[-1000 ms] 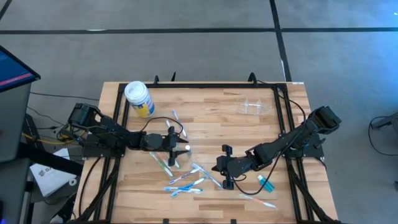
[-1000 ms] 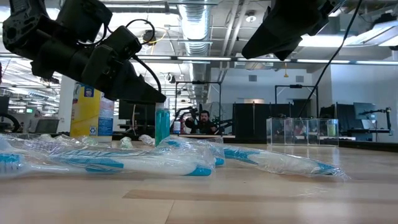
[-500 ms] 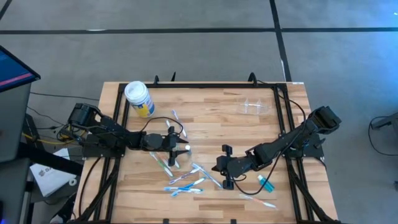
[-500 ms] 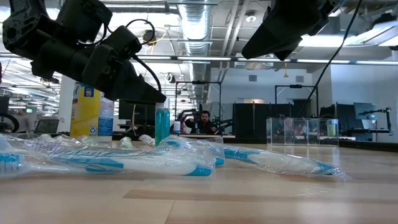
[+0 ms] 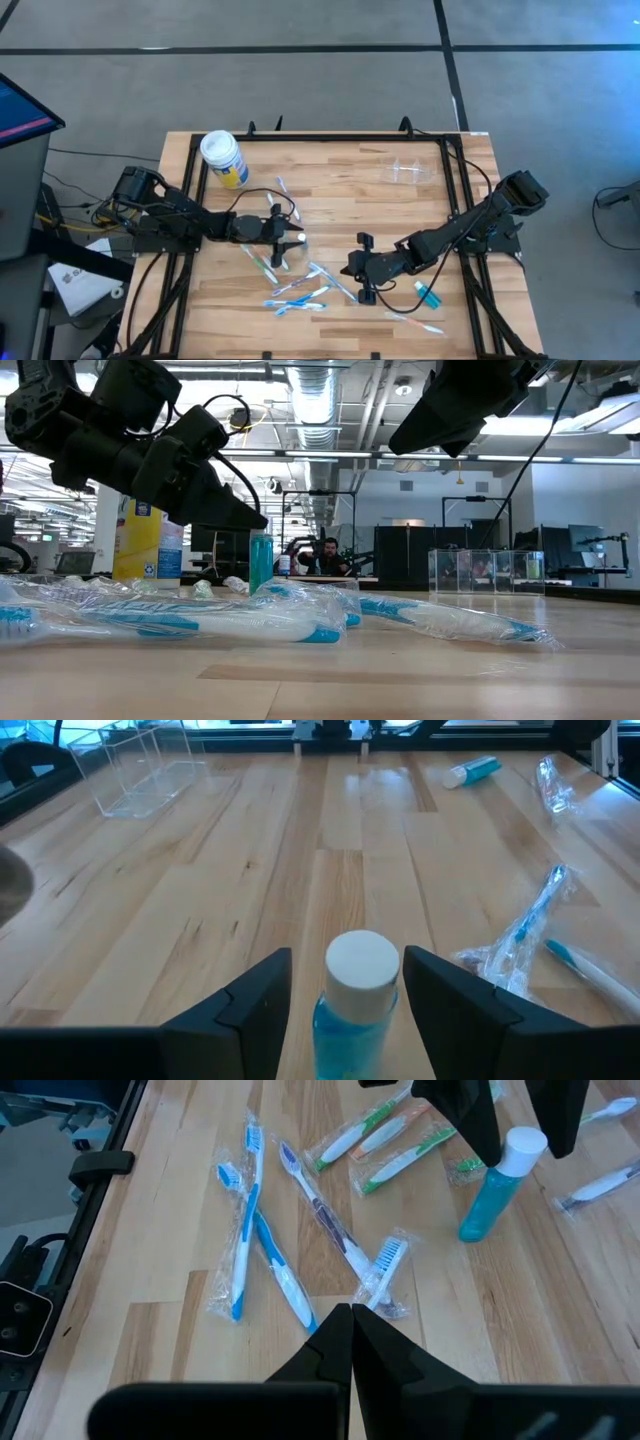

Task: Pick & Place toothbrushing station
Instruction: Put the left mouthwash into the middle transparent organizer

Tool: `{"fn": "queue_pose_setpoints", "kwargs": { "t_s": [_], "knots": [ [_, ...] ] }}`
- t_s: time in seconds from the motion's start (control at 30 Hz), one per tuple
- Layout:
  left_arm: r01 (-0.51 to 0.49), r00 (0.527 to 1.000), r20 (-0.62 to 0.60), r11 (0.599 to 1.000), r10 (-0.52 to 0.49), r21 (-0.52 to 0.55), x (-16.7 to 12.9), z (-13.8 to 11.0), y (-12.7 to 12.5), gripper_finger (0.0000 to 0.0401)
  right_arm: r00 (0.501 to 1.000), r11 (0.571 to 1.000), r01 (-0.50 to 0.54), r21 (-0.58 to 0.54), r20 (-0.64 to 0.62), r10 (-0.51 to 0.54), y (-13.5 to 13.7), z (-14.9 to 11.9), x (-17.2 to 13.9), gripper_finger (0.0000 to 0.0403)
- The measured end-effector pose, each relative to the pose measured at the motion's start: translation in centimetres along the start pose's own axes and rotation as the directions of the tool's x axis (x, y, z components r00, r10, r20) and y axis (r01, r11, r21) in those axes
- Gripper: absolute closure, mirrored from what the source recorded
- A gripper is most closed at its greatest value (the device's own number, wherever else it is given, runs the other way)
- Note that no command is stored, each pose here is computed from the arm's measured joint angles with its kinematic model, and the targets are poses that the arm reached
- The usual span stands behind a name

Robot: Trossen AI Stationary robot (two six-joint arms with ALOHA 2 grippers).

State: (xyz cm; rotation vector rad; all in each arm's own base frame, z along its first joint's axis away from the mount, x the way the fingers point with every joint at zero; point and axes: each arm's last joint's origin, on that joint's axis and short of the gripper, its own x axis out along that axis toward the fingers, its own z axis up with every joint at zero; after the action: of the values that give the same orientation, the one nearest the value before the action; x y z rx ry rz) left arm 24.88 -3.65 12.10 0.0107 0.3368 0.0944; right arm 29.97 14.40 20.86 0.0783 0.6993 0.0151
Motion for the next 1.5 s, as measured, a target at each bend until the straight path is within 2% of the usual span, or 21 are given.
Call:
{"fn": "queue_pose_setpoints", "kwargs": {
  "t_s": [0.2,0.47,0.9,1.13,1.27,1.5],
  "knots": [
    [0.005,1.000,0.002,1.000,-0.005,0.000,0.0,0.0,0.0,0.0228,1.000,1.000,0.000,0.000,0.000,0.000,0.0,0.0,0.0,0.0402],
    [0.024,1.000,0.002,1.000,-0.024,0.006,0.0,0.0,-0.1,0.0317,1.000,1.000,0.000,0.000,0.000,0.000,0.0,0.0,0.0,0.0402],
    [0.031,0.999,0.021,0.999,-0.032,0.013,-0.1,0.5,-0.1,0.0319,1.000,1.000,0.000,-0.001,0.000,0.000,0.0,0.0,0.0,0.0402],
    [0.039,0.995,0.095,0.999,-0.037,-0.024,-0.1,2.7,-0.3,0.0319,1.000,1.000,0.000,-0.019,0.010,0.000,0.0,0.1,0.0,0.0402],
    [0.043,0.996,0.087,0.997,-0.037,-0.066,0.1,4.0,-0.4,0.0319,0.999,1.000,-0.006,-0.009,0.039,0.006,-0.1,0.5,0.1,0.0402],
    [0.019,0.997,0.072,0.997,-0.014,-0.069,0.3,6.4,-1.1,0.0319,0.997,0.999,0.035,-0.007,0.062,-0.035,-0.9,0.9,0.3,0.0402]
  ]
}}
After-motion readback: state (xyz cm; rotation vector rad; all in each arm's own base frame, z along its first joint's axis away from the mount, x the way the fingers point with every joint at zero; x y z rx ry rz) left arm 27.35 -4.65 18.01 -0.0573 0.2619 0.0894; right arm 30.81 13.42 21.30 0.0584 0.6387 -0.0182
